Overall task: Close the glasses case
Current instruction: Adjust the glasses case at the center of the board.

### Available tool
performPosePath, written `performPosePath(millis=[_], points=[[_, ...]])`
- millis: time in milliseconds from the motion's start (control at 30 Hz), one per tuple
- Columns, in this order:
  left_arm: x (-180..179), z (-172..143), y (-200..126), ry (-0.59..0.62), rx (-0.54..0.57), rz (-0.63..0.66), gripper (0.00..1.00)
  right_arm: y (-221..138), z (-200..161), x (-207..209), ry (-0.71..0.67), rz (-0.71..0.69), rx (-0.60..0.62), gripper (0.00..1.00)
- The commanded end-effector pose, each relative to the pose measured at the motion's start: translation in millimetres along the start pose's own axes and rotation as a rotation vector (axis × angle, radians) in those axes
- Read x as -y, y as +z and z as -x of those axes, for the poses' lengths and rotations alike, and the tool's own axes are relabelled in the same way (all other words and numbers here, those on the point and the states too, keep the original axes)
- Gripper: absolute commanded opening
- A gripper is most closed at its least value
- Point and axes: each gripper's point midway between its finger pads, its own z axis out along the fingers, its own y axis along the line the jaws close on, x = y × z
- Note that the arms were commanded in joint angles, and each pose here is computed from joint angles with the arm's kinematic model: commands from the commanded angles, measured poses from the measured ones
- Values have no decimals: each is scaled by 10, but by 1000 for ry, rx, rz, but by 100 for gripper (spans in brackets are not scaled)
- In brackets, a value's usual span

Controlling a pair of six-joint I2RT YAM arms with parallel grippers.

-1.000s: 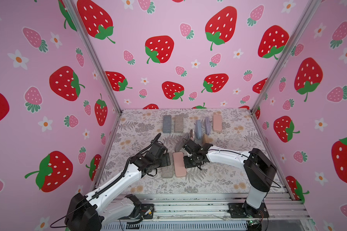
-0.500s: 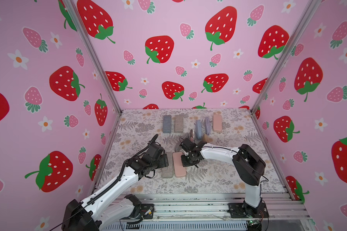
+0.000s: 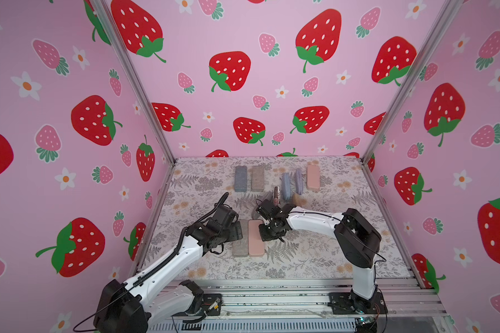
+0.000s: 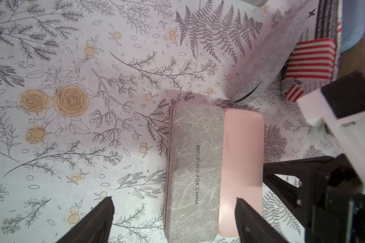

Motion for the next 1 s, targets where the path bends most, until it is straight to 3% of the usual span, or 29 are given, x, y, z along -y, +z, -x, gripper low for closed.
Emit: performPosePath(millis=[0,100,200,433,533,733,967], points=[[132,215,-34,-1,36,-30,90,-76,-54,-32,9,8,-2,11],[202,352,10,1,42,-40,92,-181,-41,114,33,-49,50,12],[291,559,89,14,40,-51,95,-354,-35,252,52,-90,106,21],[425,1269,465,63,27,-24,100,-807,-52,411,28,-107,204,59],[432,1594,716,71,15,-6,100,-935,-70,481,12,-120,228,68],[440,2121,1325,106,-19,41,100,-1040,-128,603,3,-119,233,77],[448,2503,1838,96,-12,38,100,-976,-132,648,-6,-101,203,80]])
